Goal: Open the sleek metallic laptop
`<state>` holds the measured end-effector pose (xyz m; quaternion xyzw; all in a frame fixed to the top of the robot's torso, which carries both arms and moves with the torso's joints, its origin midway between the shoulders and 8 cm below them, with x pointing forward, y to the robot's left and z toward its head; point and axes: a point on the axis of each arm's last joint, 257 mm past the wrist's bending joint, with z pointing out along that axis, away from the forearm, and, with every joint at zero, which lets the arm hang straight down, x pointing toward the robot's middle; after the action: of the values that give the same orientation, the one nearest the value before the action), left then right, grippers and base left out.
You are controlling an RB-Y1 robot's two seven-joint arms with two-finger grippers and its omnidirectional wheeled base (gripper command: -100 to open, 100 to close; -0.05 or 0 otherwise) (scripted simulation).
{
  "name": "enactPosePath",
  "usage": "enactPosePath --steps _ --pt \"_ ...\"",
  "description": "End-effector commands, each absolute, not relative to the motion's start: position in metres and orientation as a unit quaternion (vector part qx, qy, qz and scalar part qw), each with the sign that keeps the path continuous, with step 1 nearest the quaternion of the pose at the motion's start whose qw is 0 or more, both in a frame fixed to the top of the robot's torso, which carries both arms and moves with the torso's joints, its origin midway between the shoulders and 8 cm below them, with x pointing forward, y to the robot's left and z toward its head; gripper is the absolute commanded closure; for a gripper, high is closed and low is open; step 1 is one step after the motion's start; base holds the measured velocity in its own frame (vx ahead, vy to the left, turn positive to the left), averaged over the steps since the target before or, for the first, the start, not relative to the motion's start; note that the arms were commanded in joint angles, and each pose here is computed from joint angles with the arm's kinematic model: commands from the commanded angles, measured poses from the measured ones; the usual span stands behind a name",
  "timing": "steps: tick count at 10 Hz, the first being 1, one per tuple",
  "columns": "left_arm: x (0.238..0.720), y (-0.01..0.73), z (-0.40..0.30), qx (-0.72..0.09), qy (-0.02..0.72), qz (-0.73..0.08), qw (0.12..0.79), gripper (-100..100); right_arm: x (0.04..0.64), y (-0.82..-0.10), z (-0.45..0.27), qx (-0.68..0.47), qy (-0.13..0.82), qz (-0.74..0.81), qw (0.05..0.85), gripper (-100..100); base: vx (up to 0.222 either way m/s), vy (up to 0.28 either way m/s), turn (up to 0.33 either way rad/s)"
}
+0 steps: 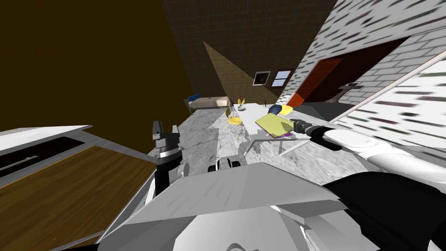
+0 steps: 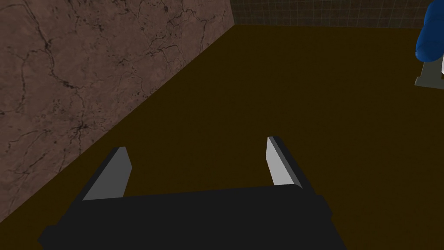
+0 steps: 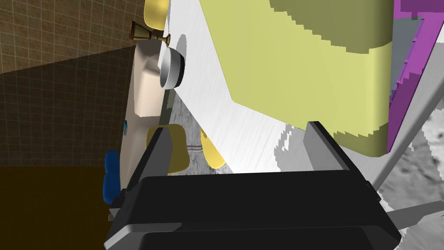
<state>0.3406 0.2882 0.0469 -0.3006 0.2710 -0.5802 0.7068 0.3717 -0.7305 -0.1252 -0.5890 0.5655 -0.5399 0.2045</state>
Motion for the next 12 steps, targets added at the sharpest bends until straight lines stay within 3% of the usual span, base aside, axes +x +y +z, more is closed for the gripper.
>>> enactPosePath --steps 1,5,6,12 --pt "0.341 0.288 0.047 -0.301 0.271 -0.58 0.707 0 0.373 -0.729 -0.125 -0.585 0.578 -0.527 0.217 100 -0.012 -0.042 -0.006" --pt "0.341 0.288 0.047 -0.301 0.271 -0.58 0.707 0 0.374 -0.726 -0.124 -0.577 0.595 -0.506 0.237 100 0.003 -0.084 -0.001" --pt "0.341 0.288 0.047 -0.301 0.271 -0.58 0.707 0 0.373 -0.722 -0.137 -0.57 0.6 -0.506 0.242 -100 -0.033 -0.074 0.065" --pt "0.341 0.288 0.047 -0.301 0.271 -0.58 0.707 0 0.38 -0.696 -0.175 -0.552 0.601 -0.517 0.259 -100 -0.058 -0.106 0.062"
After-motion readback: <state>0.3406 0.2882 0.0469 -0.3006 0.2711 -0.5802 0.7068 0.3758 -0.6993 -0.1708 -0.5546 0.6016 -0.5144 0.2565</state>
